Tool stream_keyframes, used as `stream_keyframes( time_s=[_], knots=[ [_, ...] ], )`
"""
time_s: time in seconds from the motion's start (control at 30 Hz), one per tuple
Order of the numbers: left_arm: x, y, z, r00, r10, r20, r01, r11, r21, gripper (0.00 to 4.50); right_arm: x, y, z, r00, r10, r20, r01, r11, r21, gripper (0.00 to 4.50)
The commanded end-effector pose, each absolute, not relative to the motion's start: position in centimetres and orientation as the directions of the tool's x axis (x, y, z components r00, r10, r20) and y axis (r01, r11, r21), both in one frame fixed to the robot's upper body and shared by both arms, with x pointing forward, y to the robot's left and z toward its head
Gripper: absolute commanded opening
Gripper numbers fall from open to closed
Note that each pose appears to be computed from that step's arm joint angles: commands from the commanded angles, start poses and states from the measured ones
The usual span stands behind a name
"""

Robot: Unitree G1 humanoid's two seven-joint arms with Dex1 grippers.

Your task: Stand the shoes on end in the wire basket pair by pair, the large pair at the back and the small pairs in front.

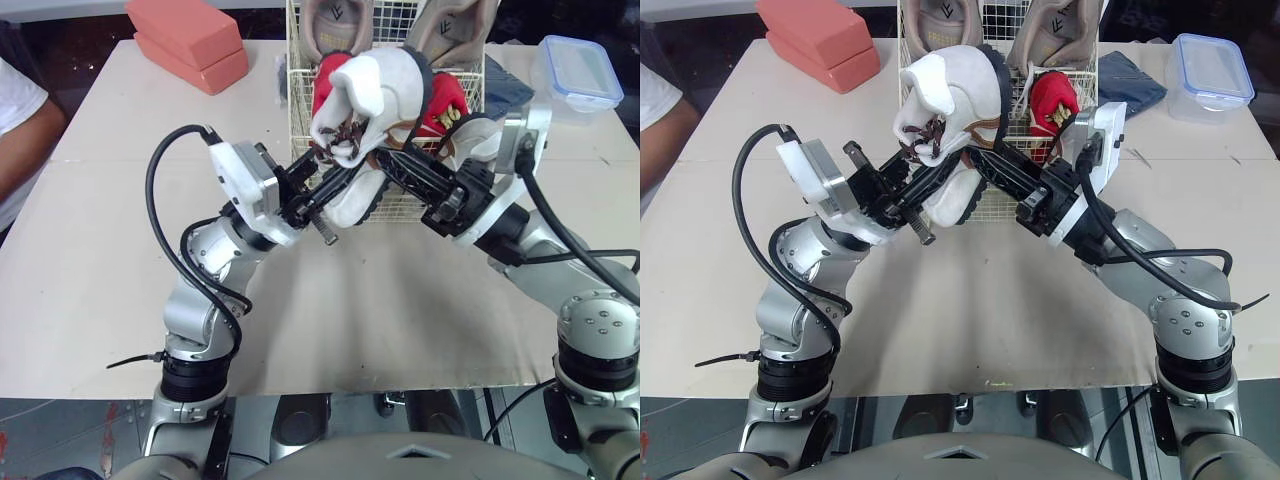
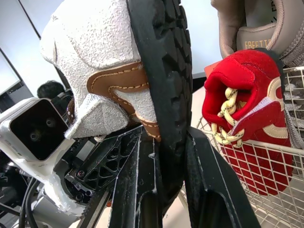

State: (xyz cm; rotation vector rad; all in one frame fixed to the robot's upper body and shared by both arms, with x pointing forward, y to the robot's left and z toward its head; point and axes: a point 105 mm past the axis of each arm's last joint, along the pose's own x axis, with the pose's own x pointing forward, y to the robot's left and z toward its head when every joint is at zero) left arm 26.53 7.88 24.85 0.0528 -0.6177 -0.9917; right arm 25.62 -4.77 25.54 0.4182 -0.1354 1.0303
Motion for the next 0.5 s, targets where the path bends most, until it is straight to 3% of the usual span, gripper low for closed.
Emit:
stream_keyframes(
  time_s=[0.03, 0.1, 0.23, 0.4, 0.5],
  knots=[
    [25.2, 7.7, 25.8, 0.309, -0.817, 0.487, 0.812, 0.493, 0.312, 1.89, 25.2, -4.9, 26.6, 0.495, 0.801, 0.337, -0.868, 0.435, 0.24, 0.0],
    [25.3, 8.1, 25.9, 0.313, -0.814, 0.49, 0.821, 0.491, 0.292, 2.51, 25.1, -4.9, 26.7, 0.489, 0.803, 0.341, -0.871, 0.429, 0.239, 0.0],
    [24.7, 10.2, 27.0, 0.268, -0.843, 0.466, 0.894, 0.398, 0.207, 4.37, 25.2, -5.6, 26.8, 0.477, 0.813, 0.333, -0.878, 0.424, 0.222, 0.0],
    [22.7, 11.8, 27.9, 0.143, -0.903, 0.404, 0.974, 0.201, 0.104, 4.44, 25.3, -6.5, 25.9, 0.467, 0.833, 0.297, -0.884, 0.423, 0.2, 0.0],
    [23.2, 12.6, 28.1, 0.166, -0.927, 0.336, 0.973, 0.209, 0.096, 4.44, 24.8, -6.4, 25.2, 0.428, 0.864, 0.265, -0.903, 0.395, 0.169, 0.0]
  ],
)
